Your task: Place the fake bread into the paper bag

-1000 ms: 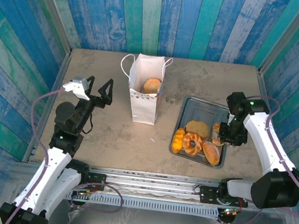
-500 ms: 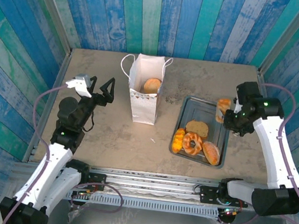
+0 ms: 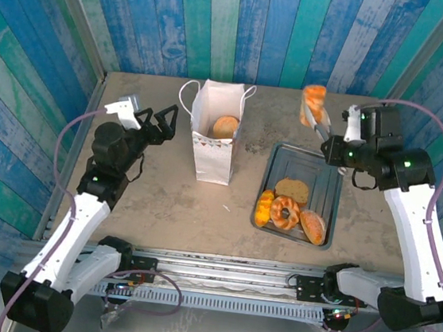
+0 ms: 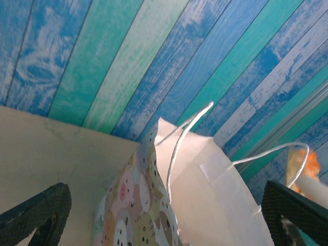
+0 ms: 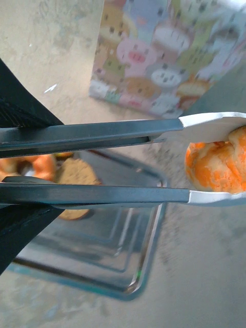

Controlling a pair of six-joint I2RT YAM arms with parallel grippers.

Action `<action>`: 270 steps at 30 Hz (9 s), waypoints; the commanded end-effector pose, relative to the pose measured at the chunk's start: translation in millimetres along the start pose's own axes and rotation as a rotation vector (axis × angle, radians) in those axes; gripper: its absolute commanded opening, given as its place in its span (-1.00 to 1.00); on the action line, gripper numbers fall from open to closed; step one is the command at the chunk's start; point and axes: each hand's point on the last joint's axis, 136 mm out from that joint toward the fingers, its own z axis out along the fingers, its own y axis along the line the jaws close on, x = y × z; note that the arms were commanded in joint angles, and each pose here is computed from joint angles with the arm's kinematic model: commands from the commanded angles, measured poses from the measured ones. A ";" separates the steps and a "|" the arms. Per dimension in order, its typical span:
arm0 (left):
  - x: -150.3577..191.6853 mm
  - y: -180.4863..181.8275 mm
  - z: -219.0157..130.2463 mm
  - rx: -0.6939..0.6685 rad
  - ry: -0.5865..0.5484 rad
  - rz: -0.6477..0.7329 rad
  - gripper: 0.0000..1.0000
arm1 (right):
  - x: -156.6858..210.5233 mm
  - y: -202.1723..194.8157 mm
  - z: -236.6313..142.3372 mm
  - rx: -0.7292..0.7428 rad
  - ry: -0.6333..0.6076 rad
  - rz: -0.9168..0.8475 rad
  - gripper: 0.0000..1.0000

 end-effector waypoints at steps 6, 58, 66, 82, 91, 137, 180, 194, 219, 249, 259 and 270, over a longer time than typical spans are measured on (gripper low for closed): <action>17.9 -3.2 28.4 0.033 0.133 -0.129 0.91 | -69.4 71.6 -39.5 -0.233 -0.346 -0.138 -0.33; 63.1 -2.3 75.0 0.108 0.304 -0.236 -0.42 | 0.8 163.7 60.9 -0.242 -0.047 -0.410 -0.24; 64.5 -1.4 75.1 0.107 0.305 -0.241 -0.42 | 3.0 163.2 67.6 -0.225 -0.023 -0.408 -0.10; 59.6 -5.7 71.6 0.120 0.292 -0.237 -0.36 | -25.3 181.4 31.3 -0.333 -0.153 -0.366 -0.07; 45.8 -11.7 68.2 0.126 0.261 -0.198 -0.04 | -43.0 192.7 -12.7 -0.443 -0.247 -0.331 -0.08; 21.8 23.5 16.8 -0.077 0.059 0.097 0.86 | 170.8 -13.6 -49.0 0.279 0.480 0.104 -0.10; 35.3 45.8 28.0 -0.082 0.093 0.089 0.85 | 227.9 -56.6 -16.2 0.478 0.856 0.016 -0.33; 18.0 35.7 29.1 -0.080 0.081 0.064 0.85 | 170.6 -56.8 -26.5 0.476 0.621 -0.045 -0.47; 25.3 9.1 53.5 0.007 0.275 -0.094 0.70 | -51.8 55.7 -24.3 0.298 -0.216 -0.490 -0.49; 57.0 7.6 84.8 0.104 0.386 -0.233 0.07 | -59.4 203.0 7.3 -0.109 -0.322 -0.662 -0.49; 57.1 12.4 82.1 0.076 0.376 -0.223 -0.07 | -37.4 182.2 50.2 0.057 -0.173 -0.749 -0.48; 59.4 15.7 81.0 0.063 0.376 -0.216 -0.17 | -29.3 161.7 70.6 0.210 -0.081 -0.840 -0.43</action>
